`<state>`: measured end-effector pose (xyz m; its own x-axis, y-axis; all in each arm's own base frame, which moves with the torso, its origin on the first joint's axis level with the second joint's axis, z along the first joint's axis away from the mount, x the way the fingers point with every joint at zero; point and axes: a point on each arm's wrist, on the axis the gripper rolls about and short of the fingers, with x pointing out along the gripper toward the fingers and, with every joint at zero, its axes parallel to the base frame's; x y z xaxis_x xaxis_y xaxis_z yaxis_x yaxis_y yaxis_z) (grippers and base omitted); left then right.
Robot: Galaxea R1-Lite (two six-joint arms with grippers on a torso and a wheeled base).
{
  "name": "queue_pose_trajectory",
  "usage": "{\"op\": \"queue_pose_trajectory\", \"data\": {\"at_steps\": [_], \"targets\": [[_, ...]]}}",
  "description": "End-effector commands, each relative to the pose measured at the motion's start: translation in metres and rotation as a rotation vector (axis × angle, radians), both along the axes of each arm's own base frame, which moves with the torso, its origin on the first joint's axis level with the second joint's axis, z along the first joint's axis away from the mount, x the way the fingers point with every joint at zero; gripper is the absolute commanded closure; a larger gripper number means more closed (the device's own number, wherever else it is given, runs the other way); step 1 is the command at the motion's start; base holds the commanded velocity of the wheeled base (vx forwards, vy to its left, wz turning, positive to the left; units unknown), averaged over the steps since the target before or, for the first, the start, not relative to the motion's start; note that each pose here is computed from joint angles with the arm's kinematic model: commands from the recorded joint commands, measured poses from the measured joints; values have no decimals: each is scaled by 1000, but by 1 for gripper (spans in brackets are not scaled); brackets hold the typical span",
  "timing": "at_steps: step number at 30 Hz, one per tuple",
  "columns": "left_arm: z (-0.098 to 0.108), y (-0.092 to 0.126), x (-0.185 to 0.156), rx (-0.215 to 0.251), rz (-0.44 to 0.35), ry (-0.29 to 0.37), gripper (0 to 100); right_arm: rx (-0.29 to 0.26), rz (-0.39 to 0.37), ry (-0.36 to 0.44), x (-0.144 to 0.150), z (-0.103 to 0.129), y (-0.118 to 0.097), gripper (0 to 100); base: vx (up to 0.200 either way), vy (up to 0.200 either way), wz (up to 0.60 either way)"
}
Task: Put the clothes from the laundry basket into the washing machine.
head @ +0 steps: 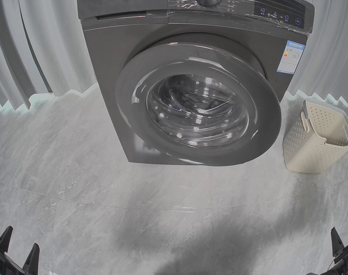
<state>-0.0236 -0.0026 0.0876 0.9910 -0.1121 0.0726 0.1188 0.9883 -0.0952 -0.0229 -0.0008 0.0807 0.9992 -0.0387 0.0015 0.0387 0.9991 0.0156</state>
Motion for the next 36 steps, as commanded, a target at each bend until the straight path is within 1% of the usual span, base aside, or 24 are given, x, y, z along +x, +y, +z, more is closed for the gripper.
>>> {"op": "queue_pose_trajectory", "data": {"at_steps": [1, 5, 14, 22, 26, 36], "targets": [[-5, 0, 0, 0, 2, 4, 0, 0, 0, 1, 0, -5, 0, 0, 0, 0, 0], [-5, 0, 0, 0, 2, 4, 0, 0, 0, 1, 0, -5, 0, 0, 0, 0, 0], [-5, 0, 0, 0, 2, 4, 0, 0, 0, 1, 0, -5, 0, 0, 0, -200, 0], [-5, 0, 0, 1, -4, 4, 0, 0, 0, 1, 0, -5, 0, 0, 0, 0, 0], [-5, 0, 0, 11, -2, 3, 0, 0, 0, 1, 0, -5, 0, 0, 0, 0, 0], [-5, 0, 0, 10, 1, 3, 0, 0, 2, 1, 0, -5, 0, 0, 0, -200, 0]]}}
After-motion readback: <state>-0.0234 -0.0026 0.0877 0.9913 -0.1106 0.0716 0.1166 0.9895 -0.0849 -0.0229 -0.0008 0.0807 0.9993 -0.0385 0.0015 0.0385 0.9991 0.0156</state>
